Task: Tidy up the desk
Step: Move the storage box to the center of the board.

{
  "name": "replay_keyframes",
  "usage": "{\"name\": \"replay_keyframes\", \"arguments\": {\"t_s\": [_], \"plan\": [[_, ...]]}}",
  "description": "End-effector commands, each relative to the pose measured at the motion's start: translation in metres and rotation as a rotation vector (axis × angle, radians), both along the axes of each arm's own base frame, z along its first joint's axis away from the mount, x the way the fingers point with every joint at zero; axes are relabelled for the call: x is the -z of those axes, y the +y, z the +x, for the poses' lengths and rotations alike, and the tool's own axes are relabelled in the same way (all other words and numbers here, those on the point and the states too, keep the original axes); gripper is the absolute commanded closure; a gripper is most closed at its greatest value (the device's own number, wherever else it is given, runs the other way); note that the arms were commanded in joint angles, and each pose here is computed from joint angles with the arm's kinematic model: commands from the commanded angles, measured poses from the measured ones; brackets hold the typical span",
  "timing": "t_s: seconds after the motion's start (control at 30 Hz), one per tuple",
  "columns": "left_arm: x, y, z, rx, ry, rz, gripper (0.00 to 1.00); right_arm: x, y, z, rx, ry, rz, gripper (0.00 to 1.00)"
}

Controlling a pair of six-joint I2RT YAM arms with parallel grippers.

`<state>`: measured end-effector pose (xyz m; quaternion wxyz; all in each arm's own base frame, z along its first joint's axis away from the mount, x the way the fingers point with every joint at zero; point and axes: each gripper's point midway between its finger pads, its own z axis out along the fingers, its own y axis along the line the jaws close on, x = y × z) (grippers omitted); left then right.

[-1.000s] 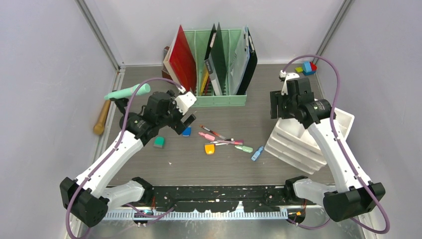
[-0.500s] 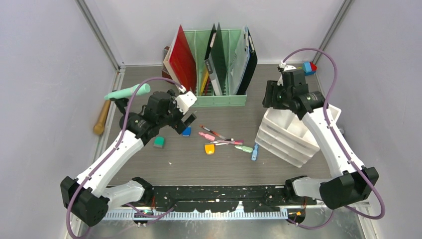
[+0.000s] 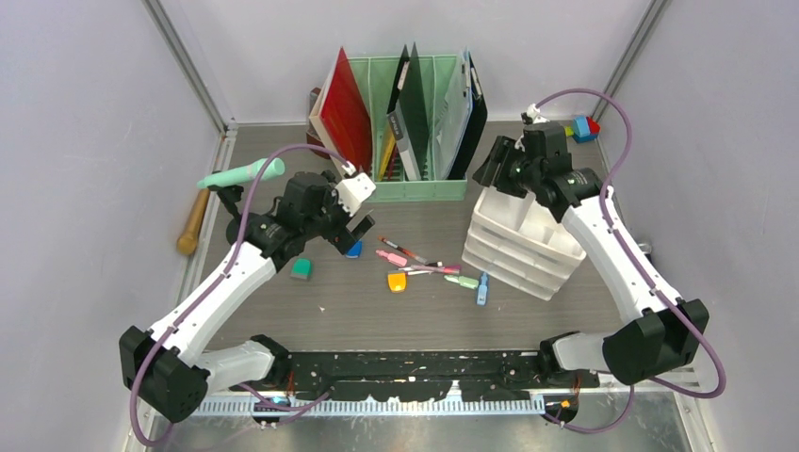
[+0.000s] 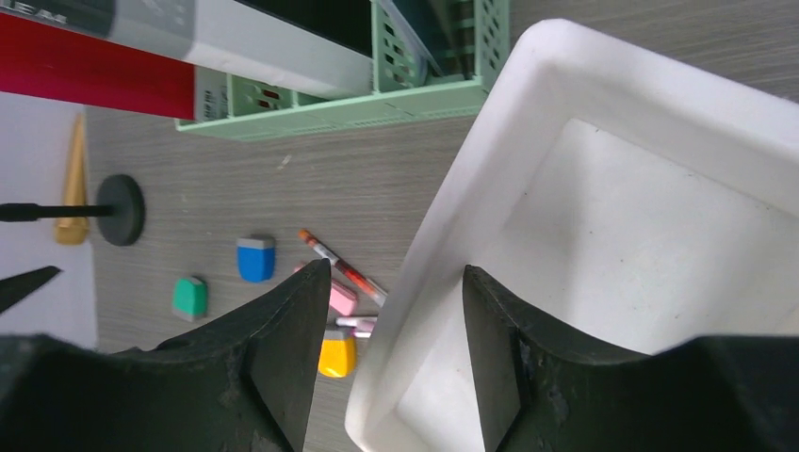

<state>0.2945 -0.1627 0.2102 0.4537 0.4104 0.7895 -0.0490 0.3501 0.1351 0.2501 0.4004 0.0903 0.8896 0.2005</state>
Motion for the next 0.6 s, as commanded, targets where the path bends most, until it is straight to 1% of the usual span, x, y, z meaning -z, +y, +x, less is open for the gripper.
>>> {"name": "replay_keyframes", "arguments": {"t_s": [0.0, 0.03, 0.1, 0.17, 0.27, 0.37, 0.4, 0.47, 0.57], "plan": [[-0.017, -0.016, 0.006, 0.027, -0.027, -0.088, 0.00, -0.057, 0.033, 0.024, -0.009, -0.155, 0.184, 0.39], [-0.016, -0.017, 0.005, 0.029, -0.021, -0.093, 0.00, -0.065, 0.038, 0.025, -0.012, -0.162, 0.210, 0.38], [-0.016, -0.019, 0.005, 0.031, -0.013, -0.099, 0.00, -0.072, 0.039, 0.030, -0.008, -0.167, 0.210, 0.35], [-0.018, -0.020, 0.005, 0.032, -0.014, -0.105, 0.00, -0.081, 0.032, 0.032, 0.009, -0.194, 0.166, 0.32], [-0.022, -0.021, 0.005, 0.039, -0.024, -0.110, 0.00, -0.094, 0.015, 0.026, 0.014, -0.250, 0.067, 0.26], [-0.027, -0.021, 0.005, 0.045, -0.038, -0.116, 0.00, -0.111, -0.010, 0.019, 0.060, -0.319, -0.049, 0.20], [-0.030, -0.021, 0.005, 0.045, -0.043, -0.120, 0.00, -0.120, -0.019, 0.012, 0.057, -0.350, -0.098, 0.19], [-0.033, -0.022, 0.003, 0.052, -0.048, -0.130, 0.00, -0.132, -0.047, 0.006, 0.123, -0.389, -0.193, 0.18], [-0.036, -0.023, 0.000, 0.062, -0.053, -0.144, 0.00, -0.150, -0.081, -0.004, 0.185, -0.438, -0.270, 0.17]]}}
